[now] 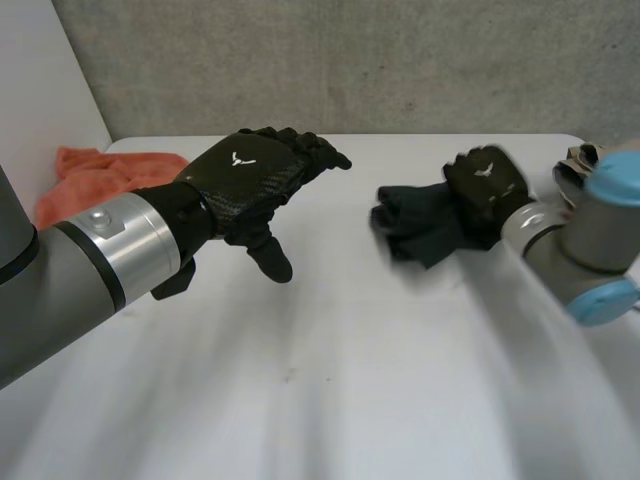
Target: Fold the laundry.
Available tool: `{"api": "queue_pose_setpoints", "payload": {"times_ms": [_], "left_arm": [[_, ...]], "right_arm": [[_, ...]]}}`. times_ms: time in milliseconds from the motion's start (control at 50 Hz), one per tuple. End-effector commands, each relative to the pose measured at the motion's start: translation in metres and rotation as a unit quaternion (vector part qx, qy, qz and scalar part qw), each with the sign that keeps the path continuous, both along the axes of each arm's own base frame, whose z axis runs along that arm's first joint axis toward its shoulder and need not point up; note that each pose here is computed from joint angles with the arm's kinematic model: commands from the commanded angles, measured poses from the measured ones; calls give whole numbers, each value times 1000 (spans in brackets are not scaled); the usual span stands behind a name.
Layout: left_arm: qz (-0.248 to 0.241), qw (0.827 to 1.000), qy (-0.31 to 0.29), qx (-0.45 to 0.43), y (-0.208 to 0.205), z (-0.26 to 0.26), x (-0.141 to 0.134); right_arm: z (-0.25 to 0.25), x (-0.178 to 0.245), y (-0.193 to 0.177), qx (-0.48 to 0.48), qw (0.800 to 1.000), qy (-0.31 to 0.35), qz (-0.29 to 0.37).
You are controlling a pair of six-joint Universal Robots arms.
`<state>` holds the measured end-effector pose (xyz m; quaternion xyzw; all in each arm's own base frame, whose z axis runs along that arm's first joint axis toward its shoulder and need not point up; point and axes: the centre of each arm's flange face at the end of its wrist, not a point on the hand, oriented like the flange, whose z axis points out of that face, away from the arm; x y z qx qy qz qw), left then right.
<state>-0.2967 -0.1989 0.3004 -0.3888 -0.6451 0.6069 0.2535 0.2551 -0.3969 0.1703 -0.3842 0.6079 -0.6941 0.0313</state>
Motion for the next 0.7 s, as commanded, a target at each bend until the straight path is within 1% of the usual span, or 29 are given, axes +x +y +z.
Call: {"api": "queue_pose_setpoints", "payload": {"times_ms": [20, 120, 140, 200, 280, 340, 420, 500, 520, 580, 600, 700], "left_arm": [[-2, 1000, 2, 0, 1, 0, -1], [-4, 1000, 3, -2, 2, 2, -2], [-4, 1000, 5, -2, 2, 3, -3], [-4, 1000, 10, 0, 3, 4, -3], [-3, 1000, 22, 1, 4, 10, -3], [-3, 1000, 27, 0, 4, 13, -2], [1, 1000, 30, -2, 3, 16, -2], [-1, 1000, 31, -3, 4, 16, -3], [-1, 999, 32, -4, 5, 17, -4], [-2, 999, 34, 0, 6, 17, -4], [-4, 999, 36, 6, 7, 16, -5], [-7, 999, 45, 24, 11, 13, -7]], "right_arm": [[53, -43, -48, -96, 994, -21, 41], [90, -80, -80, -150, 987, -57, 18], [102, -97, -92, -169, 983, -78, 10], [117, -129, -111, -194, 974, -119, 8], [124, -155, -127, -216, 965, -146, 27], [124, -176, -135, -226, 963, -144, 28], [114, -201, -145, -233, 963, -133, 30], [89, -225, -156, -216, 968, -128, 21], [73, -232, -159, -204, 971, -125, 20], [45, -241, -162, -184, 976, -117, 22], [26, -249, -164, -172, 979, -111, 19], [-11, -282, -163, -153, 984, -92, -5]]}}
